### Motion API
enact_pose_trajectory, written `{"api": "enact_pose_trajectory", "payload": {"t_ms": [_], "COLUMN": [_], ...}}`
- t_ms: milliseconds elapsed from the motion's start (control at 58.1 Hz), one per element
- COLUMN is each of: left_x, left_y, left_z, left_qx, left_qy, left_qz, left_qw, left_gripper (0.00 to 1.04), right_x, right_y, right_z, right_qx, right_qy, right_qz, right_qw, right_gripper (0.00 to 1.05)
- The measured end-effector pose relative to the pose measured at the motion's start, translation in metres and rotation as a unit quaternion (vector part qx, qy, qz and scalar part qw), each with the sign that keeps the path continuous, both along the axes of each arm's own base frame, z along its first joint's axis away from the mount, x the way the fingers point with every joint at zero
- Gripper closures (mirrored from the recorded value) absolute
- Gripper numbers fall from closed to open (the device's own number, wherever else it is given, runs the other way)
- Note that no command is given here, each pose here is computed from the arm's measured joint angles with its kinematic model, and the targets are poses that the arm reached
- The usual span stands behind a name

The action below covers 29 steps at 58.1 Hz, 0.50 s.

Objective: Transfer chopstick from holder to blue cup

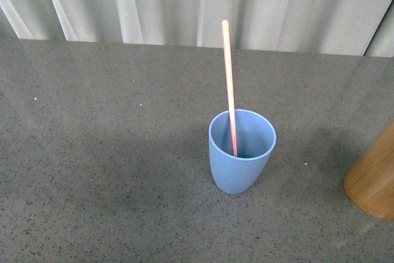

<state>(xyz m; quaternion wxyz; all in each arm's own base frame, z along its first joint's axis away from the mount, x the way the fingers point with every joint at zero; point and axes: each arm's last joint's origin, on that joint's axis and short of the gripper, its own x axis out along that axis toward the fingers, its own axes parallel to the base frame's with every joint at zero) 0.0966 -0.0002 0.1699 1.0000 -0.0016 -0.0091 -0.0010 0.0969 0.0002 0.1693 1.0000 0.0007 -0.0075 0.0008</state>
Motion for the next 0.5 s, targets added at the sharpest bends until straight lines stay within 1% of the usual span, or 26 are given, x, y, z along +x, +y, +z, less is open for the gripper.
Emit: {"api": "enact_pose_trajectory", "payload": {"t_ms": [17, 69, 499], "left_x": [0.0, 0.0, 0.0], "left_y": [0.0, 0.0, 0.0], "left_z": [0.0, 0.0, 0.0], "left_qx": [0.0, 0.0, 0.0], "left_qy": [0.0, 0.0, 0.0], "left_qz": [0.0, 0.0, 0.0], "left_qw": [1.0, 1.0, 1.0], "left_gripper": [0.07, 0.07, 0.07], "right_x": [0.0, 0.0, 0.0], "right_y": [0.0, 0.0, 0.0], "right_z": [0.0, 0.0, 0.0], "right_qx": [0.0, 0.0, 0.0], "right_qy": [0.0, 0.0, 0.0], "right_qz": [0.0, 0.0, 0.0], "right_qw": [1.0, 1.0, 1.0], "right_gripper": [0.08, 0.11, 0.1]}}
